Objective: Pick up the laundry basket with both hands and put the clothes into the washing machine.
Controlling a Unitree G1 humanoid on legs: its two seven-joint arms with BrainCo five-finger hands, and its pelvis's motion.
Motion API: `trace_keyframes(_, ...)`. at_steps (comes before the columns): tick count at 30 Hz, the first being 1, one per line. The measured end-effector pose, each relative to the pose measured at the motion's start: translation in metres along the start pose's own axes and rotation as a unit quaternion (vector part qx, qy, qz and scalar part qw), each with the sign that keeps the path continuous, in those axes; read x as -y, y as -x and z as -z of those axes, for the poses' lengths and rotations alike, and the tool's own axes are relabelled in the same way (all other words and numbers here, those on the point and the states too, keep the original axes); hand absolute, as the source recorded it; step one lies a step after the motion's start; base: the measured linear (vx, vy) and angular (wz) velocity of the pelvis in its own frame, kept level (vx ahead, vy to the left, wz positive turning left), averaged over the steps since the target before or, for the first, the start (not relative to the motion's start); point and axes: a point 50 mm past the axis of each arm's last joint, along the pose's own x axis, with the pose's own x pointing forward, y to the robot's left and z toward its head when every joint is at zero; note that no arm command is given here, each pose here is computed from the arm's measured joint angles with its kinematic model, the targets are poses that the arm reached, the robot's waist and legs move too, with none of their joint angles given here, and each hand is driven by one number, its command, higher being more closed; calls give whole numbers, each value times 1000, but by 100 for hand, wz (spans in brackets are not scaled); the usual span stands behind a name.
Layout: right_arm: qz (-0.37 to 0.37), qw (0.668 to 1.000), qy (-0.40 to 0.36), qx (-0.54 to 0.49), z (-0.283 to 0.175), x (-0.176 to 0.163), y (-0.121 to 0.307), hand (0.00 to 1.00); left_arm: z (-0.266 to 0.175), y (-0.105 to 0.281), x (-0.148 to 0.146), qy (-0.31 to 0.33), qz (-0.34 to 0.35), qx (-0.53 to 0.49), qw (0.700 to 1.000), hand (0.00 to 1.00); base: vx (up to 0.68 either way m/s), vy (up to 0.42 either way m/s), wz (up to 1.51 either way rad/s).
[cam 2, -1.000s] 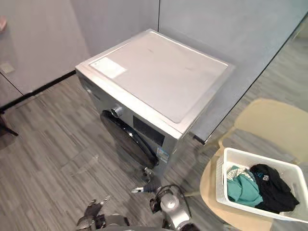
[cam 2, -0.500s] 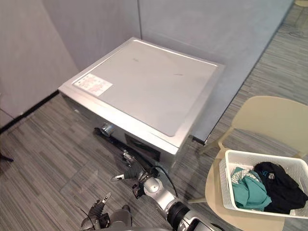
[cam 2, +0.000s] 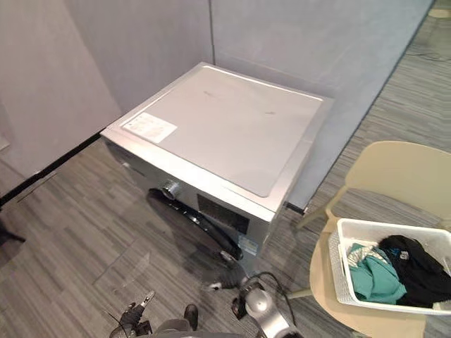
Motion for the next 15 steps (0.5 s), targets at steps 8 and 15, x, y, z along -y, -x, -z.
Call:
trace_keyframes(8,59,994,40,78,-39,24,-6,0,-10,0,8,-27,27,23,999,0,51,2,2)
trace_keyframes(15,52,988,41,141,-89,15,-34,0,-30,1,29,-42,61,66,995,0,-6,18,18)
